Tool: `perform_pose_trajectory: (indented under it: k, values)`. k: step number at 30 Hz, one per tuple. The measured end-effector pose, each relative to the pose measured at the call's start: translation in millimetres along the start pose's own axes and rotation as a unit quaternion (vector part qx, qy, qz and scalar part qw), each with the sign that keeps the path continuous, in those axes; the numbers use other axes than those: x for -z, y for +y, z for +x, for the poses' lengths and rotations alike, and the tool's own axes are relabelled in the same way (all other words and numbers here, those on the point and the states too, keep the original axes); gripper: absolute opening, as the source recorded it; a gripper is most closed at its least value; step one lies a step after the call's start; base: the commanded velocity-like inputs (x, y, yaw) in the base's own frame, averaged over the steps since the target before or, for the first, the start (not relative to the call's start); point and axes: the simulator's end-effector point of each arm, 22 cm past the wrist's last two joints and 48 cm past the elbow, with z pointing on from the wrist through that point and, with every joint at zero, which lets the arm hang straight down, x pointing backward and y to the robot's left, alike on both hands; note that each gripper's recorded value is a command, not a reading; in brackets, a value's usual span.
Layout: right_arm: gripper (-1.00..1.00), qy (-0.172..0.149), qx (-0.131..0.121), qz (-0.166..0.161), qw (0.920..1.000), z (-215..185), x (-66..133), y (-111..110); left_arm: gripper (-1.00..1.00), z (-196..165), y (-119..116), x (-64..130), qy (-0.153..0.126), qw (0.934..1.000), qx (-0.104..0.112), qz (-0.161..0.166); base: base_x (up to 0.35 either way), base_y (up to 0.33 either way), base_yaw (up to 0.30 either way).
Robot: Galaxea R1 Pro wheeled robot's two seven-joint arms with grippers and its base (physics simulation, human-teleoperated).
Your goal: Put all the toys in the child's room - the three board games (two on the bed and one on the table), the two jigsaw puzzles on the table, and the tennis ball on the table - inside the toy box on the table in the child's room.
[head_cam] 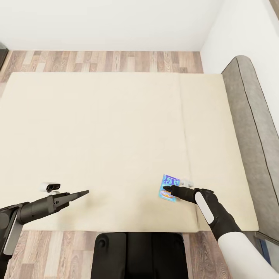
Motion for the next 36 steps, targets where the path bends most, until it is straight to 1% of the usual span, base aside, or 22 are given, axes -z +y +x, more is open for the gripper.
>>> perform_pose_trajectory:
  k: [24,36]
  values:
    - [1.00,0.000,0.000,-0.002,1.0000,-0.1,0.1,0.7,1.00,0.0,0.0,0.1,0.000,1.0000,0.000,0.000,0.000,0.032,0.000]
    - [1.00,-0.001,0.000,-0.002,1.0000,-0.5,0.2,1.2,1.00,0.0,0.0,0.1,0.000,1.0000,0.000,0.000,0.000,0.075,0.000]
